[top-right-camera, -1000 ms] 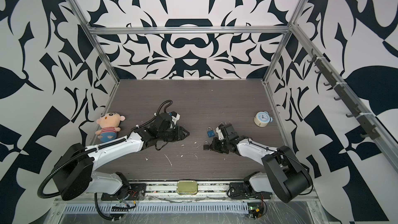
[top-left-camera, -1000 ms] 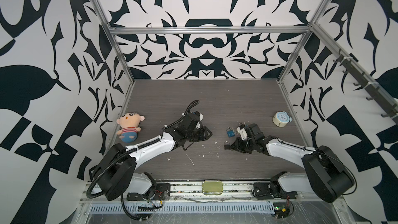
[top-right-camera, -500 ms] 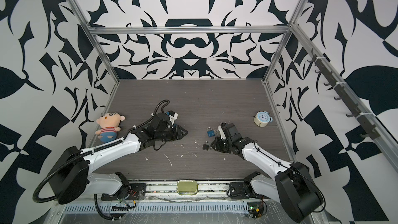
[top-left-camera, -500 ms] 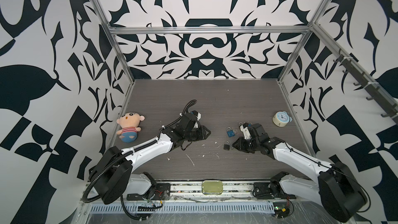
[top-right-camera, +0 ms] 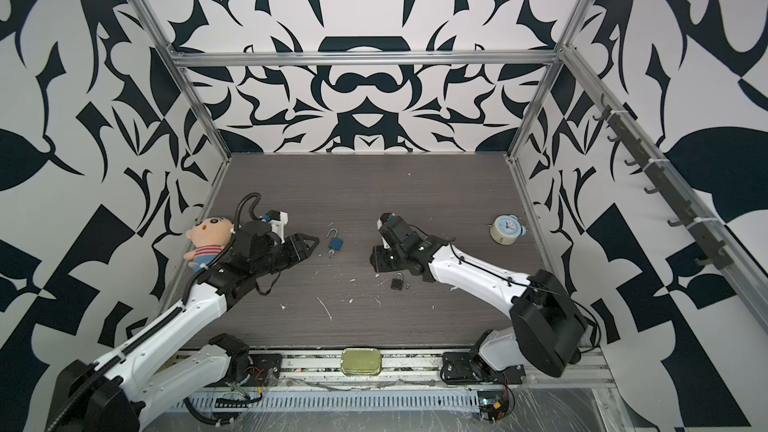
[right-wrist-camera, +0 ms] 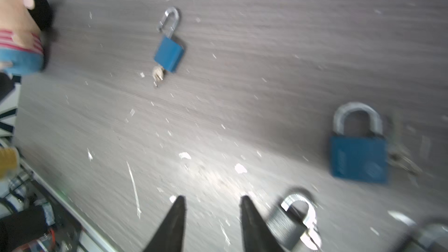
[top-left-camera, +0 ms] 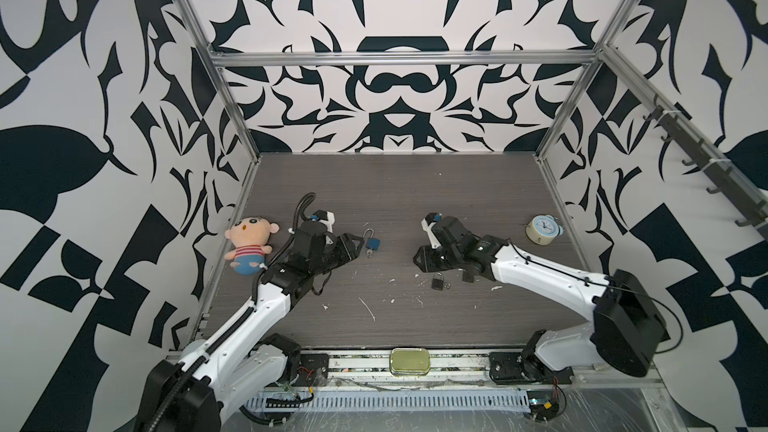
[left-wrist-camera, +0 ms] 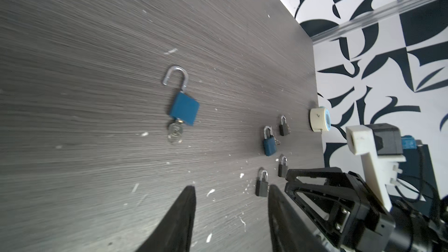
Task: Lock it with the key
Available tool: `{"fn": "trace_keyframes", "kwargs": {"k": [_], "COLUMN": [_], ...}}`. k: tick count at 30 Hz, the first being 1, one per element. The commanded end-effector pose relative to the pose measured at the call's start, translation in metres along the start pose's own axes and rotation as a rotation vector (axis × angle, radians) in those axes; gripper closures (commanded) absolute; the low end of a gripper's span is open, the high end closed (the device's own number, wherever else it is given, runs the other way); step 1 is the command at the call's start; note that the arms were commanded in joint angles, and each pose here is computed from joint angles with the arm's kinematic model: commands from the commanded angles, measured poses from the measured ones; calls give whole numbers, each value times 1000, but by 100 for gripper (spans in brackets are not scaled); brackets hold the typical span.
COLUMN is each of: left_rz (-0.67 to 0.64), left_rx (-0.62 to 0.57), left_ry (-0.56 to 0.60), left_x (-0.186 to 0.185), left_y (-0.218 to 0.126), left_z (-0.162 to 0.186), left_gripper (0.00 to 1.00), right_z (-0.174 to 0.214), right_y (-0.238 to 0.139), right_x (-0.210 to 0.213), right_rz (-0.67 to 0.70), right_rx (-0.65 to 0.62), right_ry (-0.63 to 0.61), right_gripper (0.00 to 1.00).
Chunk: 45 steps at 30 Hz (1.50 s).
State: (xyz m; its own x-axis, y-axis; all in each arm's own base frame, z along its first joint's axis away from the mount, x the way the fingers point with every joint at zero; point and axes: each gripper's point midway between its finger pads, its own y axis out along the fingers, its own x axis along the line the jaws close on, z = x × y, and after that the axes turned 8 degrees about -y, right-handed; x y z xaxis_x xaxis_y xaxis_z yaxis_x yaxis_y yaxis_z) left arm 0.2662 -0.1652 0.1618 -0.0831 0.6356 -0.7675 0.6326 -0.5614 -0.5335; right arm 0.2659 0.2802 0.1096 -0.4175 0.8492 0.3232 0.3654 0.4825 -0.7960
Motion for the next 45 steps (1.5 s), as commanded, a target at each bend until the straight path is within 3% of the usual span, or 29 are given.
{"fn": "trace_keyframes", "kwargs": {"k": [1,3,6,15,25,34,42,45], "left_rz": [-16,-12,-3,45,77,82,79,77], "left_rx": [-19,-41,-43,-13,-1,-4,-8,-8], "left_ry": [-11,-21,-46,-98,-98,-108,-112,-114], "left_x": [12,17,22,27,23,25,26,26], "left_y": [-16,-24,-31,-31,-34,-35,-35,-35], "left_z": [-3,-8,-10,-5,-5,-6,-7,-8], "left_gripper": [46,44,44,44,44,44,44,44], "right_z": [-39,-51,-68,-88,-79,-67,-56,-57], "right_y": [18,37,59,114,140,141,138,138], "right_x": [16,29,43,41,35,28,40,42], "right_rz": [21,13,47,247,389,412,319,307], "right_rx": [-74,-80,-101,-119,-59,-12,30,27], "right_ry": [-29,-8,-7,46,0,-28,-68,-81], "right_gripper": [44,41,29,29,30,45,45,51]}}
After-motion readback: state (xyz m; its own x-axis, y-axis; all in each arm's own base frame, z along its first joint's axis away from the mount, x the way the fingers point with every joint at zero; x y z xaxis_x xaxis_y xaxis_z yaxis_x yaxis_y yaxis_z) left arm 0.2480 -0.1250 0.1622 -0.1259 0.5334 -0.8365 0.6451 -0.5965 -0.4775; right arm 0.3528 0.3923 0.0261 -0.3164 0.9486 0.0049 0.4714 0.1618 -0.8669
